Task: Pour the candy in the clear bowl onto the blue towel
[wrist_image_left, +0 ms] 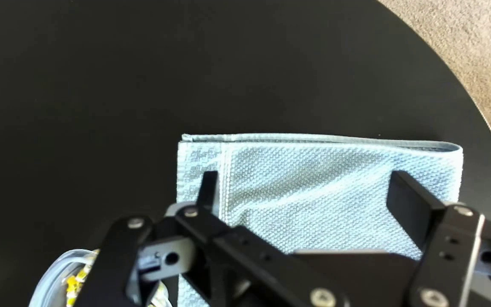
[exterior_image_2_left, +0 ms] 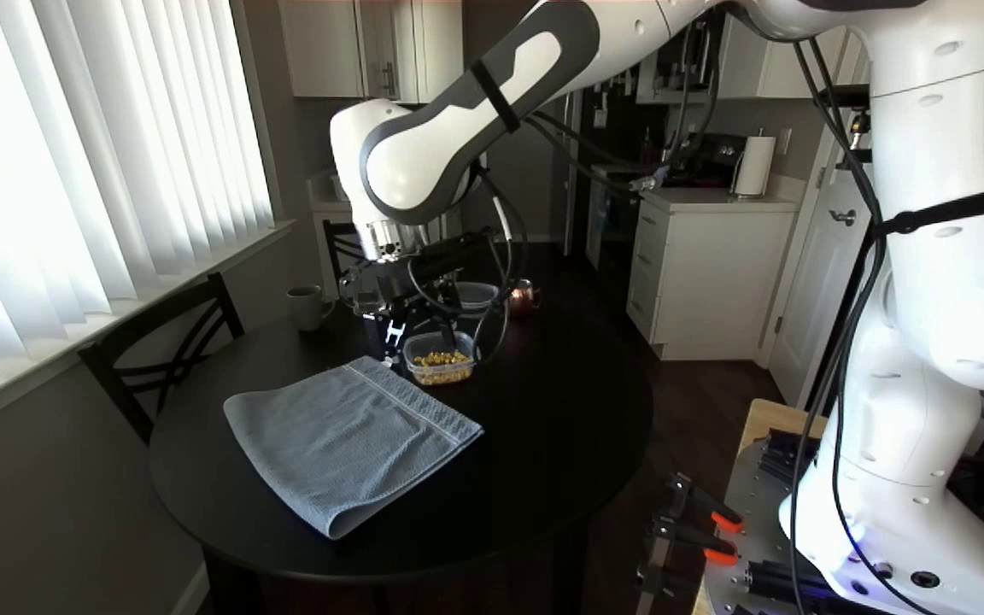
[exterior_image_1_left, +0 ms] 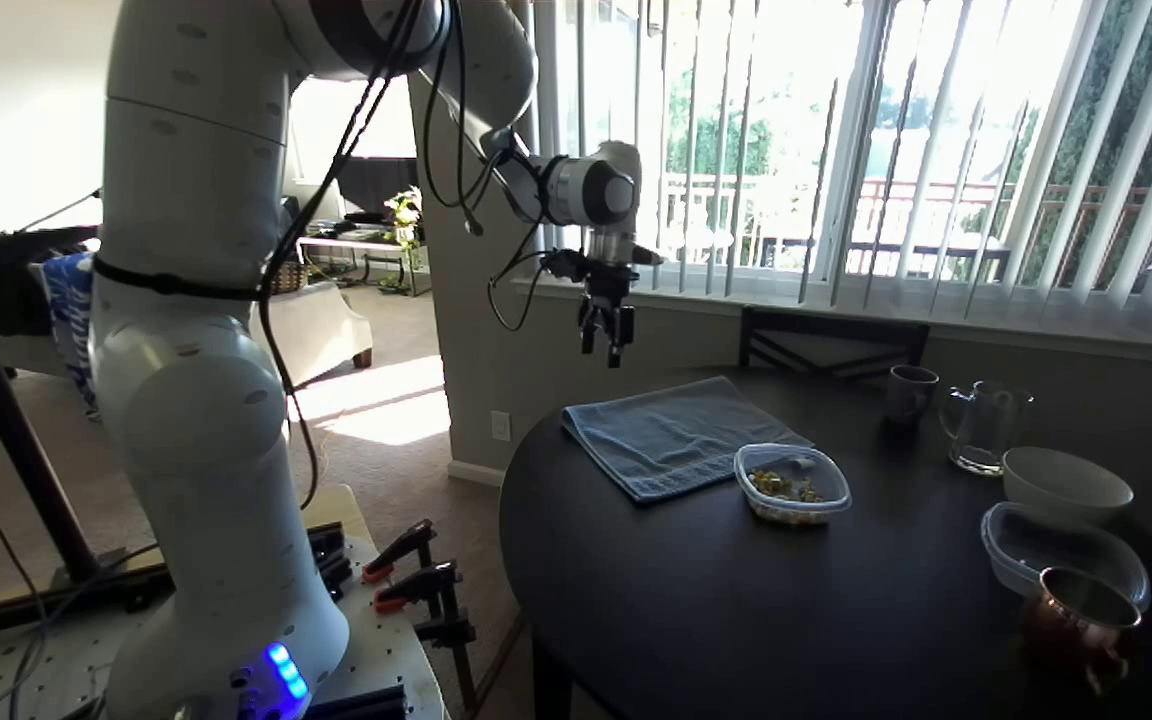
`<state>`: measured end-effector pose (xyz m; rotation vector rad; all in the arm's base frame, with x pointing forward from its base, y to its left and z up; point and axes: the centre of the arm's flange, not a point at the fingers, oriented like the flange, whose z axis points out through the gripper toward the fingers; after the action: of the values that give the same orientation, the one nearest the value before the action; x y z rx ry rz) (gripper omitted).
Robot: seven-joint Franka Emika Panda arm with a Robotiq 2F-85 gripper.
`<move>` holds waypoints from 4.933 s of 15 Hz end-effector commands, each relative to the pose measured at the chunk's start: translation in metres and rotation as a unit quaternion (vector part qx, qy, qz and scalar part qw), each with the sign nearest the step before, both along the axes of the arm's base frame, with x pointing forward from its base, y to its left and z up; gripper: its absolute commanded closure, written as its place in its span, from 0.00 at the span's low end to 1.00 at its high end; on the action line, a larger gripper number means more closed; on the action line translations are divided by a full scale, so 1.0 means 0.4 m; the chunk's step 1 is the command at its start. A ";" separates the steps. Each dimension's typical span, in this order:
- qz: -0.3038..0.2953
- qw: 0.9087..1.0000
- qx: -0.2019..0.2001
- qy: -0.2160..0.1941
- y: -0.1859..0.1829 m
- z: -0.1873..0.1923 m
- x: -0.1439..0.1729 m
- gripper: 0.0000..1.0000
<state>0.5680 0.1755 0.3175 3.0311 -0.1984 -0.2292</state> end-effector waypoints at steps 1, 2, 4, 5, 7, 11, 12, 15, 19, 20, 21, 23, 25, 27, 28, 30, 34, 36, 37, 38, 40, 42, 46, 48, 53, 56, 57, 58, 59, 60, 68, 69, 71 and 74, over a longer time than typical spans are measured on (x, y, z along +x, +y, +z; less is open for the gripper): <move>-0.003 1.000 0.001 0.001 -0.003 0.000 0.001 0.00; -0.003 1.000 0.002 0.001 -0.001 0.000 0.000 0.00; -0.001 1.000 0.002 0.001 0.004 0.000 -0.001 0.00; 0.000 1.000 0.002 0.001 0.005 0.000 -0.002 0.00; 0.000 1.000 0.002 0.001 0.006 0.000 -0.002 0.00; -0.021 1.000 0.018 0.001 0.002 0.000 0.060 0.00; -0.029 0.999 0.023 -0.003 -0.002 0.003 0.086 0.00; -0.063 0.997 0.033 -0.016 -0.020 0.007 0.192 0.00; -0.119 0.992 0.031 -0.038 -0.092 -0.027 0.313 0.00; -0.137 0.989 0.028 -0.041 -0.117 -0.042 0.338 0.00; -0.160 0.986 0.024 -0.042 -0.153 -0.062 0.363 0.00; -0.208 0.977 0.022 -0.039 -0.215 -0.102 0.399 0.00; -0.247 0.968 0.022 -0.034 -0.263 -0.139 0.415 0.00; -0.277 0.960 0.023 -0.041 -0.290 -0.175 0.424 0.00; -0.293 0.954 0.022 -0.051 -0.300 -0.192 0.430 0.00; -0.321 0.944 0.028 -0.068 -0.302 -0.219 0.442 0.00; -0.346 0.937 0.011 -0.040 -0.271 -0.243 0.441 0.00; -0.332 0.942 0.011 -0.051 -0.283 -0.257 0.427 0.00; -0.332 0.942 0.010 -0.048 -0.278 -0.257 0.426 0.00; -0.332 0.942 0.009 -0.047 -0.274 -0.255 0.426 0.00; -0.332 0.942 0.009 -0.047 -0.274 -0.252 0.427 0.00; -0.332 0.942 0.009 -0.047 -0.275 -0.252 0.428 0.00; -0.332 0.942 0.009 -0.047 -0.275 -0.252 0.427 0.00; -0.332 0.942 0.009 -0.047 -0.275 -0.252 0.427 0.00; -0.332 0.942 0.009 -0.047 -0.275 -0.252 0.427 0.00; -0.332 0.942 0.009 -0.047 -0.275 -0.252 0.427 0.00; -0.332 0.942 0.009 -0.047 -0.275 -0.252 0.427 0.00; -0.332 0.942 0.009 -0.047 -0.275 -0.252 0.427 0.00; -0.332 0.942 0.009 -0.047 -0.275 -0.252 0.427 0.00; -0.327 0.944 0.005 -0.051 -0.285 -0.261 0.441 0.00; -0.341 0.936 -0.021 -0.082 -0.403 -0.269 0.573 0.00; -0.349 0.933 -0.028 -0.083 -0.423 -0.283 0.587 0.00; -0.361 0.929 -0.038 -0.073 -0.460 -0.307 0.606 0.00; -0.366 0.928 -0.049 -0.057 -0.480 -0.353 0.609 0.00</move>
<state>0.7813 -0.0111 0.1919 2.7603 -1.2937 -0.0539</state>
